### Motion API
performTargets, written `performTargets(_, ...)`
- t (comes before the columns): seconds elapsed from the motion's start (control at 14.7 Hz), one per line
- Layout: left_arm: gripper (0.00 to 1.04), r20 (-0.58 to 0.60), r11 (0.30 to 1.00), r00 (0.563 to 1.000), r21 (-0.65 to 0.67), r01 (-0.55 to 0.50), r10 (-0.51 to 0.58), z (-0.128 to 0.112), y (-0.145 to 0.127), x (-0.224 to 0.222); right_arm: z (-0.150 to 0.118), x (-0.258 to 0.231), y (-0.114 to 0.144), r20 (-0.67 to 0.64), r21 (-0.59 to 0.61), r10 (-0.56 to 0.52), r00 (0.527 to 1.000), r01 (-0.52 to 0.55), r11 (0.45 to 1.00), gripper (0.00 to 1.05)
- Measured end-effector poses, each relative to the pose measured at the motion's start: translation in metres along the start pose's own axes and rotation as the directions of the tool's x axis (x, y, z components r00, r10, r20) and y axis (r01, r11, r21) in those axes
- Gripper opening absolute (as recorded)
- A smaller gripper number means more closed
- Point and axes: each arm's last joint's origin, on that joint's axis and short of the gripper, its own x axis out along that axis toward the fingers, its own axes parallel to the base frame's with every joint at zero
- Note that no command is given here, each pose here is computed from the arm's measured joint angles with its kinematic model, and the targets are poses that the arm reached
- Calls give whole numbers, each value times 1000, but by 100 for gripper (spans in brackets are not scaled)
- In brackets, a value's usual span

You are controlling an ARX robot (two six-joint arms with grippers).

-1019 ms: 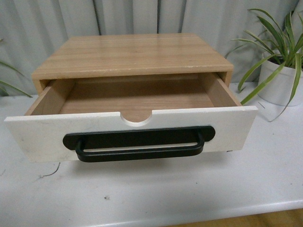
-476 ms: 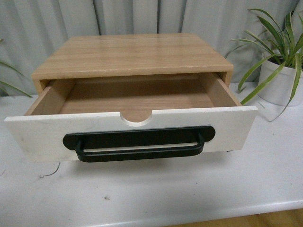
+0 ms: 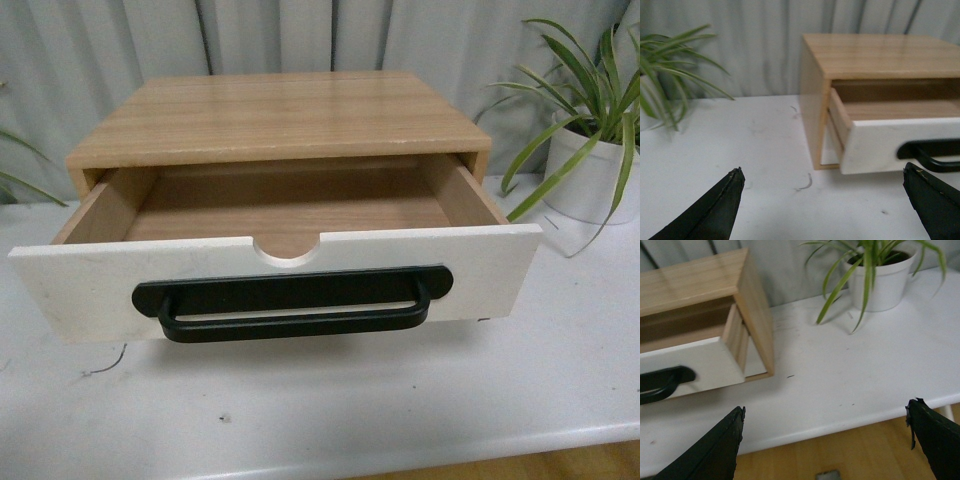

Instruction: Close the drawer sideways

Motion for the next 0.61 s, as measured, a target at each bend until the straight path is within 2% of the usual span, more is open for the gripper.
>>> performTargets(0.07, 98, -25, 998, 997, 20, 67, -67, -1, -6, 2, 9, 1, 6, -42, 5, 58, 997, -58, 998, 98)
performTargets(0.14, 98, -36, 986, 989, 81, 146, -143, -2, -15, 3, 21, 2, 14, -104, -55, 113, 988, -120, 991, 98)
performTargets(0.2, 98, -53, 960, 976, 182, 215, -209, -3, -22, 5, 20, 6, 22, -201, -157, 147, 969, -180, 971, 98)
performTargets(0.27, 98, -71, 921, 964, 285, 267, -257, -4, -27, 7, 10, 10, 29, -321, -290, 153, 934, -251, 923, 98)
performTargets(0.34, 98, -132, 827, 939, 445, 343, -318, -12, -33, 12, -3, 13, 40, -437, -449, 176, 882, -383, 807, 98)
performTargets(0.48, 98, -162, 650, 917, 661, 374, -363, -16, -43, 24, -9, 19, 58, -486, -625, 215, 847, -509, 592, 98)
performTargets(0.61, 98, -203, 553, 906, 735, 392, -371, -26, -50, 39, -10, 33, 69, -492, -683, 218, 843, -529, 504, 98)
